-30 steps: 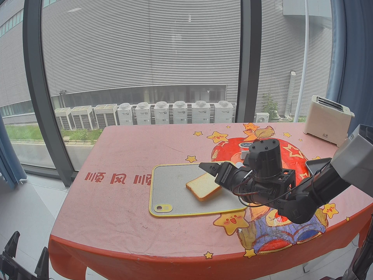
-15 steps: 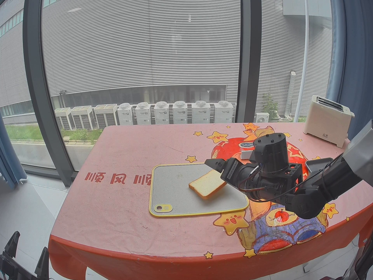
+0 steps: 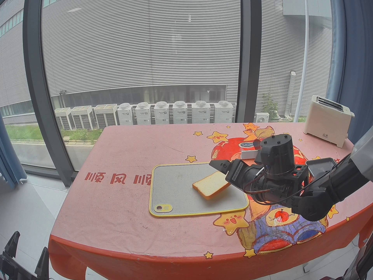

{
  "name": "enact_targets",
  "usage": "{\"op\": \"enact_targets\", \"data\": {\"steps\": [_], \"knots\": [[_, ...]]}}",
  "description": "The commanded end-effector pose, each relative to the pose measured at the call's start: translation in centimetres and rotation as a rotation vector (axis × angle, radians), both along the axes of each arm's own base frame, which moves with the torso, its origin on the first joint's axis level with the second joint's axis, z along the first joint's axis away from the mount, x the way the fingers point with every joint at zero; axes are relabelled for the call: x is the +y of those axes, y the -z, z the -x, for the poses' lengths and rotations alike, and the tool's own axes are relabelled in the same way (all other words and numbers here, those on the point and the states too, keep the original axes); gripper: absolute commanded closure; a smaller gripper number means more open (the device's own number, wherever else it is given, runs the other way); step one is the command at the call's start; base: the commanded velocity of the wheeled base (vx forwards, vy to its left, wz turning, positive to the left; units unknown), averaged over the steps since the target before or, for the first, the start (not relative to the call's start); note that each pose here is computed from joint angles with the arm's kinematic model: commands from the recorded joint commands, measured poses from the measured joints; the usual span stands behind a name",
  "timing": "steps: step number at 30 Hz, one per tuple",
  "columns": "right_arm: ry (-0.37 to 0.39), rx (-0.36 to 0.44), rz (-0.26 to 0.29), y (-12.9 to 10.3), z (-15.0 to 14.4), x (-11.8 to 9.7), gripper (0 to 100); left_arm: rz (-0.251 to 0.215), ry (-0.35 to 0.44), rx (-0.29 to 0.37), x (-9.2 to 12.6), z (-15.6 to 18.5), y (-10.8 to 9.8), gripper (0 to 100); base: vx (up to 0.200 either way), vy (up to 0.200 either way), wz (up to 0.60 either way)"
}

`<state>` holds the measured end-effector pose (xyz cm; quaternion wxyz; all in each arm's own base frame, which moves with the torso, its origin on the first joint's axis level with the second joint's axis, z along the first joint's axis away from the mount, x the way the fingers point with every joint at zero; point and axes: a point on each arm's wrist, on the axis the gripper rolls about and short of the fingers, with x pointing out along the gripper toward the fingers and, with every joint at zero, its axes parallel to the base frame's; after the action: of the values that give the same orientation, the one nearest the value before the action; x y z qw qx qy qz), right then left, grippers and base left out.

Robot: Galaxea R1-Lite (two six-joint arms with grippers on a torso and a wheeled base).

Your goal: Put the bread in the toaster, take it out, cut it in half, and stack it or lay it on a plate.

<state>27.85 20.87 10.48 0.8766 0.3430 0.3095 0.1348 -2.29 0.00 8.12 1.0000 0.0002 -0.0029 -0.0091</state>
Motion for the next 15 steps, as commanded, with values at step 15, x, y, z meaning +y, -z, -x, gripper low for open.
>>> {"op": "enact_targets", "data": {"steps": [15], "knots": [[-0.008,-0.005,-0.004,-0.57,0.96,-0.4,0,-0.001,-0.001,0.0,0.0,-0.01,0.51,0,0.0,0.0,0.0]]}}
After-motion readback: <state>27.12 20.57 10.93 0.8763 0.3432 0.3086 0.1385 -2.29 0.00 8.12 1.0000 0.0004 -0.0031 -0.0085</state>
